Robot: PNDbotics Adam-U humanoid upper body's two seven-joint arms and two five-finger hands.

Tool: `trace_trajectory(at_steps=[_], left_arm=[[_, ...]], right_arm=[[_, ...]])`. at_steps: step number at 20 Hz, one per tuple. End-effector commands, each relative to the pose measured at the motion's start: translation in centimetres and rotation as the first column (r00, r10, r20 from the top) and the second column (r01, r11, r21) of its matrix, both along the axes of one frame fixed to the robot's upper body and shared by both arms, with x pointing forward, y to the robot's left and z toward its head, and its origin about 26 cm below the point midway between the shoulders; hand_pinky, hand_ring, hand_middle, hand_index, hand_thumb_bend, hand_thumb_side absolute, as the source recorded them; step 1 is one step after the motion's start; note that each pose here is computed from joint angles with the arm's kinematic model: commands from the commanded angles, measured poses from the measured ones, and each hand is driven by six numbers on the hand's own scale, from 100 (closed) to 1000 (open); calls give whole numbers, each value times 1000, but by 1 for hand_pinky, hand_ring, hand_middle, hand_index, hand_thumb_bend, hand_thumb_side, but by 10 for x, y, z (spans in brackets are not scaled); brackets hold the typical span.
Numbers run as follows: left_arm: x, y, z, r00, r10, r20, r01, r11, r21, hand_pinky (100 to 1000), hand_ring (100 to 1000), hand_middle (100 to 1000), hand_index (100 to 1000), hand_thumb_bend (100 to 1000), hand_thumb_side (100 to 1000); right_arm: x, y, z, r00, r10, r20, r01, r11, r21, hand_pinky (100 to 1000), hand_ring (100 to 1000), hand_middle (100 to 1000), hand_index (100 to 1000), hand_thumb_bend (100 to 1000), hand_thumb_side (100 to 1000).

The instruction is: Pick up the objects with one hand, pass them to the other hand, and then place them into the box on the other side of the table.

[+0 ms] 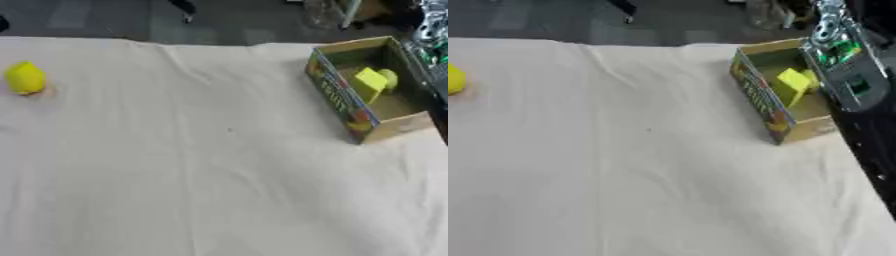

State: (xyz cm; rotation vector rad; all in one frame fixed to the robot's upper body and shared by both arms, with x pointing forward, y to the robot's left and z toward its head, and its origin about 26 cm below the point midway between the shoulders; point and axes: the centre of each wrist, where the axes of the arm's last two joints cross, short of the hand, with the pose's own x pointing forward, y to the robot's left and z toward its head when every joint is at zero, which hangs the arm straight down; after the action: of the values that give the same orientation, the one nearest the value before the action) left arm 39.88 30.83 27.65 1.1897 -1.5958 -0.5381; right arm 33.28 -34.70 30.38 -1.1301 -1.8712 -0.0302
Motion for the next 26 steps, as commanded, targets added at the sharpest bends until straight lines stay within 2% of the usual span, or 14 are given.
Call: trace_trajectory(at_steps=[1,4,5,6,13,15,16,18,20,22,26], left_arm=[[14,-8,4,997,8,-79,-12,999,-52,745,788,803,896,693,288],[30,-22,-1,988,22,-152,-36,995,-90,767,802,807,897,708,201],[36,-27,-3,983,29,-179,-48,994,-101,766,800,801,889,691,120],[41,-30,-4,978,40,-204,-64,992,-111,765,799,798,879,675,100],[72,-45,-1,922,130,-364,-179,978,-104,776,802,788,814,657,100],[79,-42,-3,910,134,-392,-182,979,-87,779,805,791,820,655,100],[85,-35,-6,896,135,-422,-182,981,-71,778,805,792,822,655,100],[101,-4,-12,843,128,-522,-128,991,35,779,808,797,833,656,100],[106,17,-11,801,121,-586,-60,991,123,774,808,805,844,665,103],[106,24,-8,781,111,-615,-15,987,160,773,808,786,831,657,119],[106,26,0,765,82,-639,31,986,163,780,819,799,849,644,159]], right_arm=[[-3,2,11,1000,10,20,-10,1000,-16,754,768,772,784,100,376],[-2,4,11,1000,25,1,-25,999,-25,753,765,772,783,100,384],[-2,5,12,1000,29,-2,-29,999,-27,754,764,773,785,100,388],[-2,6,13,999,34,-4,-35,999,-31,755,764,773,789,100,389],[-1,8,12,999,49,-23,-50,998,-35,755,763,772,788,100,405],[-1,9,13,998,54,-24,-55,998,-39,756,763,772,788,100,406],[-1,9,14,998,55,-25,-56,998,-41,756,763,772,787,100,406],[-1,8,15,998,52,-29,-54,997,-46,756,763,772,786,100,406],[-2,8,16,998,54,-30,-55,997,-47,755,762,771,792,100,406],[-1,8,17,998,51,-29,-52,998,-41,754,760,770,795,100,409],[-1,8,16,998,48,-30,-49,998,-38,756,759,770,796,100,412]])
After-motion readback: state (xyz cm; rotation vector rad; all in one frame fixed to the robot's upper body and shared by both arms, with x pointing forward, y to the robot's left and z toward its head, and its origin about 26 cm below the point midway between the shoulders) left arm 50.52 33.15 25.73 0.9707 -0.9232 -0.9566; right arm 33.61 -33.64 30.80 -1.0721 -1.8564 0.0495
